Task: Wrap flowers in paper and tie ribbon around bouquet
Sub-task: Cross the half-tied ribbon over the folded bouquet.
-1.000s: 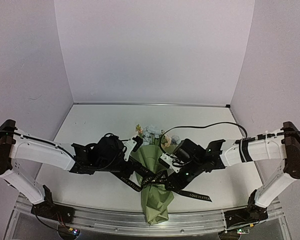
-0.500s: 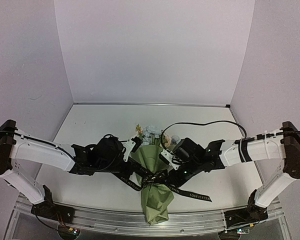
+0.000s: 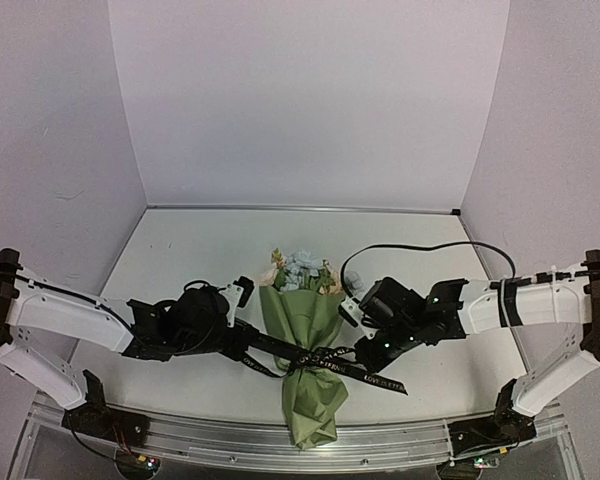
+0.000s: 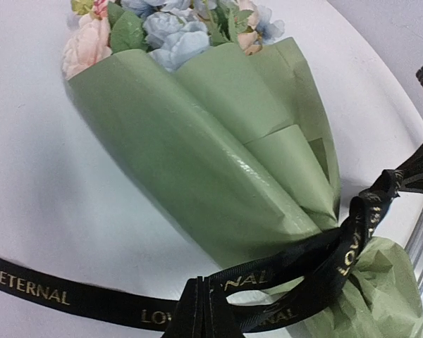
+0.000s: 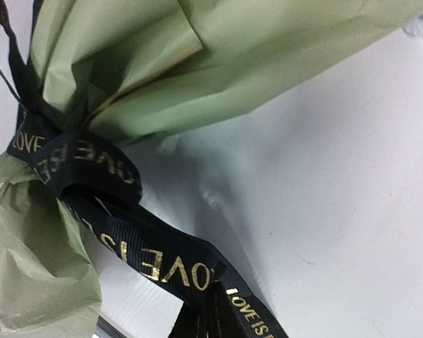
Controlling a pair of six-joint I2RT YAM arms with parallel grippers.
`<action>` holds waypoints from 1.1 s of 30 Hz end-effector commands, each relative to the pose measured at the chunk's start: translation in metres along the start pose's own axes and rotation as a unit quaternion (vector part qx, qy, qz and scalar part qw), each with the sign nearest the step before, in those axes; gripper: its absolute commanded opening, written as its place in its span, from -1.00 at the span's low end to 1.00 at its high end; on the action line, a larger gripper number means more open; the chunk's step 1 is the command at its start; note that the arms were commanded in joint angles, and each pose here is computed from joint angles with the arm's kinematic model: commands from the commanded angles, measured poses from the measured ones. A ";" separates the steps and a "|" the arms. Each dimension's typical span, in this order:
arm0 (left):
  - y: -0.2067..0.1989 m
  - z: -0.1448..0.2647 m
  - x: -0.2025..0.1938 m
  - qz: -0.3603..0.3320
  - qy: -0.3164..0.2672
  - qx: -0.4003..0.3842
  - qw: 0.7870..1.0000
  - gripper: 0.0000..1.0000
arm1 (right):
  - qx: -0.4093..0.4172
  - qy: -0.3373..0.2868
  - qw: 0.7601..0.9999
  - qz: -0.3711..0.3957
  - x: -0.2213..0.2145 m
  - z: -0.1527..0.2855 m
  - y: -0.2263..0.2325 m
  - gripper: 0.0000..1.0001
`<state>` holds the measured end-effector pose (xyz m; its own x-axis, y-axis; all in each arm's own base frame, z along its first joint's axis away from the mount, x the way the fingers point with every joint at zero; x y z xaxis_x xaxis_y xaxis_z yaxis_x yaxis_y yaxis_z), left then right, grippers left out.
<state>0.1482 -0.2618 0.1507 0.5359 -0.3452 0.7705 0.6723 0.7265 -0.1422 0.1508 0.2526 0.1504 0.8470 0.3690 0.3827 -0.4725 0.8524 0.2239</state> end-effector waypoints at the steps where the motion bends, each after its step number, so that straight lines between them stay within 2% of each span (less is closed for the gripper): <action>1: 0.013 0.007 0.002 0.031 -0.014 0.046 0.998 -1.00 | -0.045 0.000 0.999 0.007 -0.004 0.010 -0.008 -1.00; 7: 0.020 0.008 -0.003 0.036 0.001 0.060 0.998 -1.00 | -0.084 -0.010 0.996 0.005 -0.007 0.014 -0.017 -1.00; 14: 0.022 0.003 -0.008 0.040 0.016 0.063 0.997 -1.00 | -0.111 -0.023 0.993 -0.043 -0.014 0.011 -0.026 -1.00; 24: 0.028 -0.004 -0.008 0.044 0.032 0.058 0.997 -1.00 | -0.081 -0.025 0.993 -0.077 -0.017 -0.007 -0.007 -1.00; 29: 0.030 -0.007 -0.005 0.046 0.033 0.056 0.997 -1.00 | -0.059 -0.036 0.994 -0.079 -0.010 -0.012 0.017 -1.00; 33: 0.043 -0.008 -0.002 0.065 0.028 0.049 0.996 -1.00 | -0.028 -0.057 0.991 -0.118 0.001 -0.025 0.035 -1.00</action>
<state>0.1661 -0.2370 0.1316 0.6426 -0.3163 0.6979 0.5545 0.8205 -0.1387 0.1329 0.2588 0.1263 0.8974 0.2404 0.3699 -0.3098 0.9404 0.1403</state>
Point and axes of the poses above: each gripper's point midway between its finger pads, its own z axis back along the fingers, its own y axis along the line the jaws close on, x = y × z, the point moved 10 cm from there along z, back along the fingers, and after that the axes turned 12 degrees about -z, right-handed, at the moved point
